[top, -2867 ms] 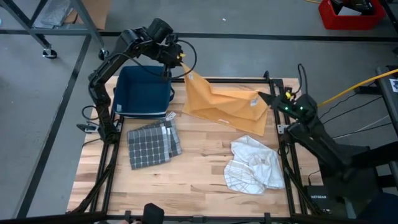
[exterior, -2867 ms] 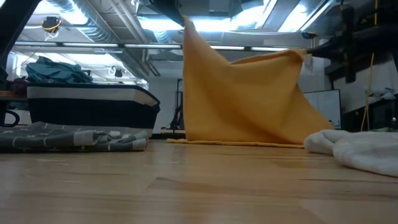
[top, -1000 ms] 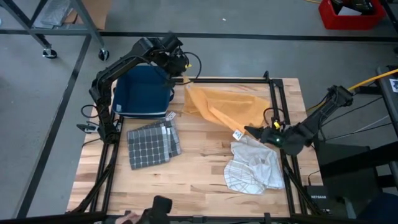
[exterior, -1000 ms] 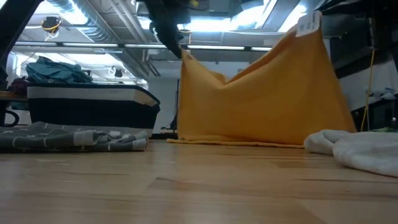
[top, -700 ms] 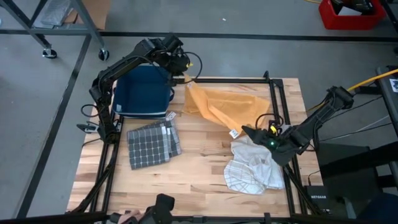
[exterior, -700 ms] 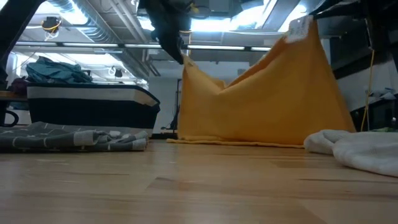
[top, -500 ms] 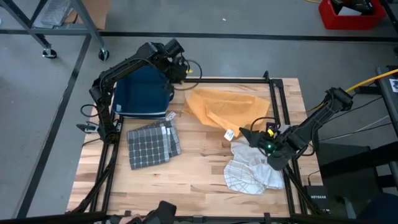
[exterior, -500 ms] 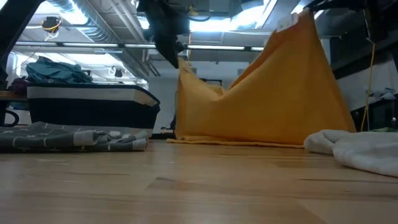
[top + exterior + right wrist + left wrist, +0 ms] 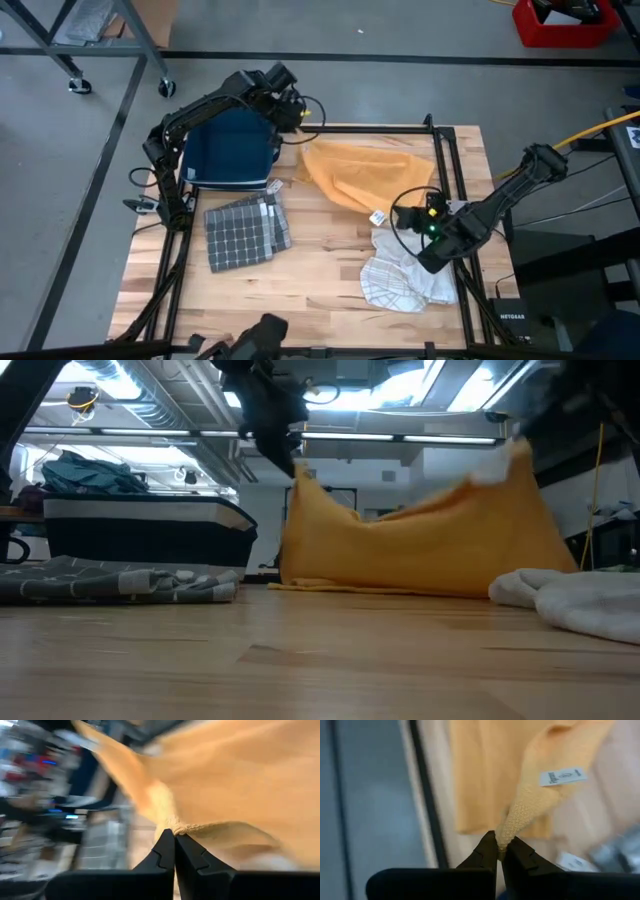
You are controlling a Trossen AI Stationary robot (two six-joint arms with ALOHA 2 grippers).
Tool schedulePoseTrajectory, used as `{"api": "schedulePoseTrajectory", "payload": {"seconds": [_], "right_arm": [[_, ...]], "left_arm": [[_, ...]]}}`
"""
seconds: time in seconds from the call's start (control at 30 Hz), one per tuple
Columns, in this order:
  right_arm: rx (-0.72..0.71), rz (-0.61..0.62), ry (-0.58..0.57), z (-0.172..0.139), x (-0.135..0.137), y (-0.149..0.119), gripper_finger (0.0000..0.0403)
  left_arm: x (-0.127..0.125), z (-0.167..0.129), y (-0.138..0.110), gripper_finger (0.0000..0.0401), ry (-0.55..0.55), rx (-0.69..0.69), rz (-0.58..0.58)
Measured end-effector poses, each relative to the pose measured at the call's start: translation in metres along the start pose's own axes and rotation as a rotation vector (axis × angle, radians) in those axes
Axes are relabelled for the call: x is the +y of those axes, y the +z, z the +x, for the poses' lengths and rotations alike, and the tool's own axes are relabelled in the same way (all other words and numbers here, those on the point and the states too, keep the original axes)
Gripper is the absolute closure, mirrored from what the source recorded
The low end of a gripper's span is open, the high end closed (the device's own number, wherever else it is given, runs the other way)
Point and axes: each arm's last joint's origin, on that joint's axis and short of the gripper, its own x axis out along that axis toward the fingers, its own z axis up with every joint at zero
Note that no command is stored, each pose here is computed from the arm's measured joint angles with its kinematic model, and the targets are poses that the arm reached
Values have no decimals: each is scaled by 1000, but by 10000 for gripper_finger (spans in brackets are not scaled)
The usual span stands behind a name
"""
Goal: Fold towel
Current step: Fold the yellow towel
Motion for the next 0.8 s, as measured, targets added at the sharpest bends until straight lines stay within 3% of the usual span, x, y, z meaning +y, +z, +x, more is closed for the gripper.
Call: {"api": "schedulePoseTrajectory", "payload": {"seconds": [0.1,0.23,0.53,0.8], "right_arm": [[41,-4,-149,3,-9,6,403],[22,-26,-242,6,-15,14,402],[-58,-122,-439,14,-24,33,401],[-104,-192,-596,18,-31,49,401]], "left_arm": [[8,1,3,401,66,-47,4],[13,14,2,401,57,-43,3],[26,87,-14,401,-16,91,-110],[39,103,-12,401,122,75,-173]]}}
